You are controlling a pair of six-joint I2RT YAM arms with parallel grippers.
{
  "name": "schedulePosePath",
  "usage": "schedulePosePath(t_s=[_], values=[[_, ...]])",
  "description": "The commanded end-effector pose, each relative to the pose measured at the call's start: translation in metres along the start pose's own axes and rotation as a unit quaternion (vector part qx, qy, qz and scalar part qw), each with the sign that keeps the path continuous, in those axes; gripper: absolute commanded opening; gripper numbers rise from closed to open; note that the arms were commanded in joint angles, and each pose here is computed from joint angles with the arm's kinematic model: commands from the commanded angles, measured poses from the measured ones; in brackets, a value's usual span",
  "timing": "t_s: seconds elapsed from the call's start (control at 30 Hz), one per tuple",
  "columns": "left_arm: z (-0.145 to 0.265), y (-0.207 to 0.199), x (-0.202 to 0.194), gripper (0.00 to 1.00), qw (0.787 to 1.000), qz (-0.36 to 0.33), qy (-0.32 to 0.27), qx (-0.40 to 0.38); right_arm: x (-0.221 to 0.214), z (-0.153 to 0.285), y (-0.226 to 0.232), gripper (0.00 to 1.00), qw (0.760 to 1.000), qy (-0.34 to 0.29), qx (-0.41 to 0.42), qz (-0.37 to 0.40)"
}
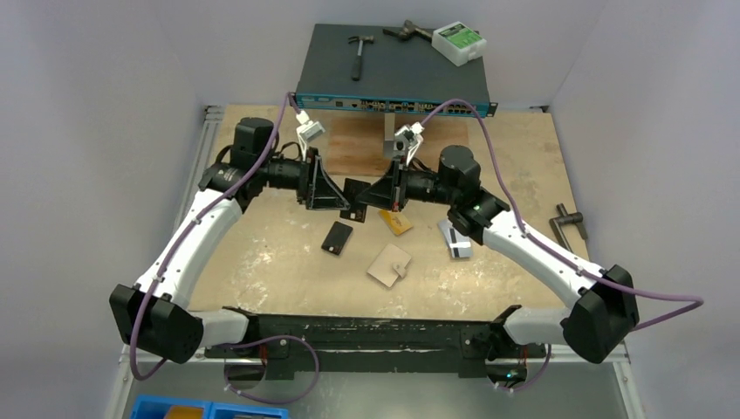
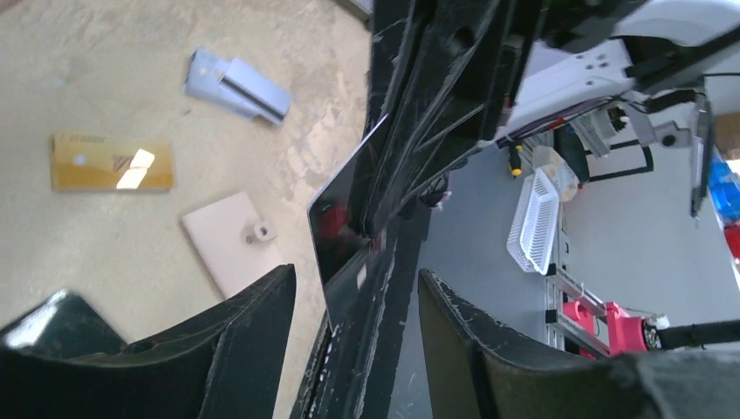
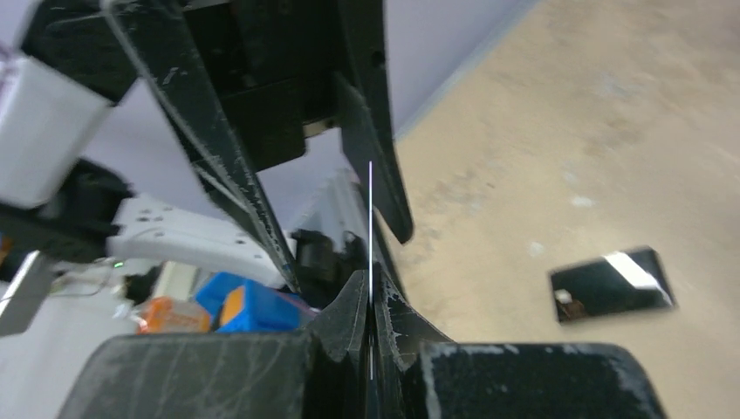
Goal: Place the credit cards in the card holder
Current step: Pick up the credit card from the center of the board, then open the card holder at the center of the board.
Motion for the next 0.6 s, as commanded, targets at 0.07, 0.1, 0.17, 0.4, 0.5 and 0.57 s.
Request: schedulePosePath(t_s=[0.07, 0.1, 0.17, 0.4, 0.5, 0.57], values=[[-0.022, 0.049, -0.042, 0.56, 0.992, 0.017, 0.049, 0.117, -0.036, 0.027, -0.057, 0.0, 0.963, 0.03, -0.267, -0.021], [-0.028, 0.055, -0.051, 0.57, 0.989, 0.01, 0.07, 0.132, -0.046, 0.031, -0.067, 0.0, 0.955, 0.035, -0.294, -0.035], [-0.04, 0.063, -0.065, 0.57, 0.983, -0.007, 0.11, 0.143, -0.062, 0.036, -0.082, 0.0, 0.939, 0.039, -0.339, -0.053], [-0.081, 0.057, -0.097, 0.64, 0.971, -0.082, 0.206, 0.085, -0.099, 0.034, -0.11, 0.0, 0.897, 0.041, -0.431, -0.087], [-0.091, 0.051, -0.109, 0.63, 0.961, -0.143, 0.218, 0.087, -0.108, 0.023, -0.115, 0.0, 0.89, 0.053, -0.444, -0.084], [-0.099, 0.044, -0.12, 0.63, 0.949, -0.196, 0.234, 0.08, -0.111, 0.018, -0.115, 0.0, 0.886, 0.057, -0.452, -0.081]])
Point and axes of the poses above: each gripper's point midway between its finger pads, its own z axis back along the fingers, its own y axis along the line the jaws close on, x = y × z, the point moved 10 cm from there along z, back along the fingers, and after that the axes turned 5 degrees about -z, right-handed, at the moved point
